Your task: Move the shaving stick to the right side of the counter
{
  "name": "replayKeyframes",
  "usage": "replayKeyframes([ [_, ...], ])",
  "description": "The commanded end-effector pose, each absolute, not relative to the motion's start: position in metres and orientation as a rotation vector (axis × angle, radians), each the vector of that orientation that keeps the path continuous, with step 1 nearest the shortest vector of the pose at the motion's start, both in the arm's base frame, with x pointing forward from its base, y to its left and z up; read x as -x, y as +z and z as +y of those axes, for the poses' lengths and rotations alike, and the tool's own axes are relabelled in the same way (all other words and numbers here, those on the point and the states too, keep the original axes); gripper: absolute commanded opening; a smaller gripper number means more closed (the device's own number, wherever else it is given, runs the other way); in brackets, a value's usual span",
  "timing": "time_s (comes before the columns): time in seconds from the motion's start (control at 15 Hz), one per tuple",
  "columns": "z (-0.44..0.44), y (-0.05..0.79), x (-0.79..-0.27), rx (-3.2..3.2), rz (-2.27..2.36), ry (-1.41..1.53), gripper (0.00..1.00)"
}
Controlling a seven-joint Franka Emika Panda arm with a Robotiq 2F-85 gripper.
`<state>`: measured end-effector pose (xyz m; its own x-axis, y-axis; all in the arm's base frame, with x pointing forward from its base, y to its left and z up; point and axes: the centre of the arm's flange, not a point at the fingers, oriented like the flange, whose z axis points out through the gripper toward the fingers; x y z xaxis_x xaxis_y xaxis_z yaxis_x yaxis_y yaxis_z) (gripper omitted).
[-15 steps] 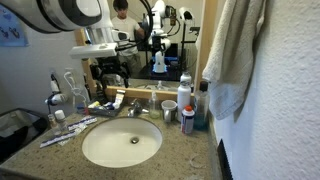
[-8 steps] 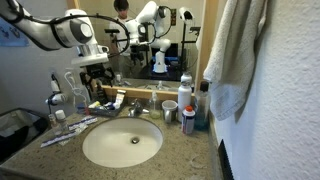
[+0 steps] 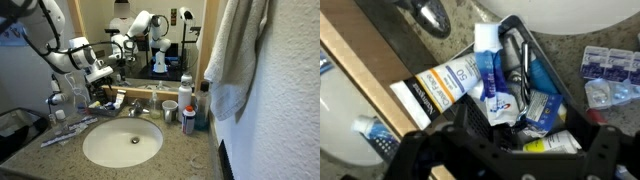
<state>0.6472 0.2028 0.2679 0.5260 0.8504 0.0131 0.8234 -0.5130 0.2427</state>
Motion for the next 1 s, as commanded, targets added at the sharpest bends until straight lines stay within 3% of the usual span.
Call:
replayKeyframes([
  [0.0,0.213,0.248,-0.686,-2.483,1.568,0.249,1.0],
  [0.93,0.237,0.228,-0.677,-2.516,1.628,-0.02,1.0],
])
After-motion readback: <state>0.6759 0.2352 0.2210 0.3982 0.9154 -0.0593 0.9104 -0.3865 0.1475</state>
